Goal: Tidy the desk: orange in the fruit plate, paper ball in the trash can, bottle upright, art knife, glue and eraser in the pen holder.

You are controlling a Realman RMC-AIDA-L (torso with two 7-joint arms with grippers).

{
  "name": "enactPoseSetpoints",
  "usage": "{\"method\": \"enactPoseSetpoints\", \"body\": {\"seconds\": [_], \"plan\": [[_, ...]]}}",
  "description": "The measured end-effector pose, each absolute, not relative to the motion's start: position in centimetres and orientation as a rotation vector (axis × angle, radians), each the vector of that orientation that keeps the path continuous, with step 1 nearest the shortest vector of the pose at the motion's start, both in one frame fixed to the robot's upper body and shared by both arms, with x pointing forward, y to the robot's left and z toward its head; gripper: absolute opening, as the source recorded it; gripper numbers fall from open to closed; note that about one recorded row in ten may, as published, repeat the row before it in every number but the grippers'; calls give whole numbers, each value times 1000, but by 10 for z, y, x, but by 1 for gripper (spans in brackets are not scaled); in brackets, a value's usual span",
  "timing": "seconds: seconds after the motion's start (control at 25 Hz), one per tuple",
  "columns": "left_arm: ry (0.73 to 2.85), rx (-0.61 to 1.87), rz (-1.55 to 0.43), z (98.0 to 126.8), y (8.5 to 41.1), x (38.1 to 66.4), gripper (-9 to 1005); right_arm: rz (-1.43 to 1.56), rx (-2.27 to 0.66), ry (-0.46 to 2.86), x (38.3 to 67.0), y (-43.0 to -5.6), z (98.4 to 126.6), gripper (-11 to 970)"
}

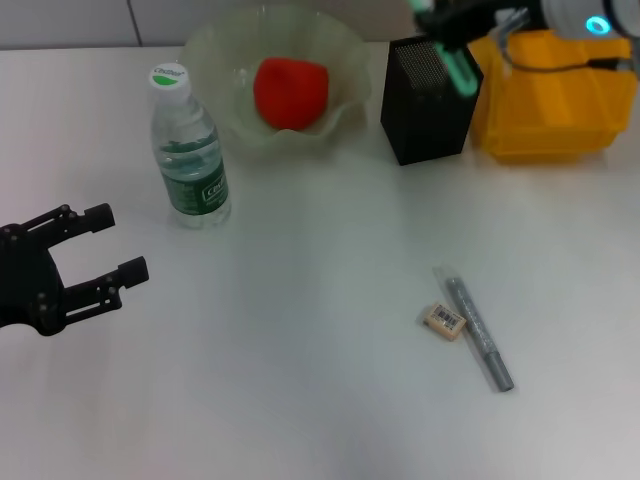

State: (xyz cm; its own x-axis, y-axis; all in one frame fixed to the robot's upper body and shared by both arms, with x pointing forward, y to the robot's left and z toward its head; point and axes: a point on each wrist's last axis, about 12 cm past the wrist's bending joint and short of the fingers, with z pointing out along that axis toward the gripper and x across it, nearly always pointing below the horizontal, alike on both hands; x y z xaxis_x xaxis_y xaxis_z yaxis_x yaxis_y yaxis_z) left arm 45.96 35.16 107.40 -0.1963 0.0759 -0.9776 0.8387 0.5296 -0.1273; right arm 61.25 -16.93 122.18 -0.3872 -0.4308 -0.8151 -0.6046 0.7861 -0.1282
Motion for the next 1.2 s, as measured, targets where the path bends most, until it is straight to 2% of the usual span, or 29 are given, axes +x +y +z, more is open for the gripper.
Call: {"method": "enactPoseSetpoints", "body": {"seconds": [0.16,0.44,0.72,1.2], "plan": [[1644,784,-830,1073,352,462,785,258,-723,1922,617,-179,1214,168],[1645,780,-829,1073,349,467,785,303,-707,1798,631,-182,1183,168],[1645,779,-824,1074,347,471,785,279,-703,1779,642,-182,1153,167],[1640,783,-820,1075,344,476,785,315,-684,1808,641,-188,1126,167]]}}
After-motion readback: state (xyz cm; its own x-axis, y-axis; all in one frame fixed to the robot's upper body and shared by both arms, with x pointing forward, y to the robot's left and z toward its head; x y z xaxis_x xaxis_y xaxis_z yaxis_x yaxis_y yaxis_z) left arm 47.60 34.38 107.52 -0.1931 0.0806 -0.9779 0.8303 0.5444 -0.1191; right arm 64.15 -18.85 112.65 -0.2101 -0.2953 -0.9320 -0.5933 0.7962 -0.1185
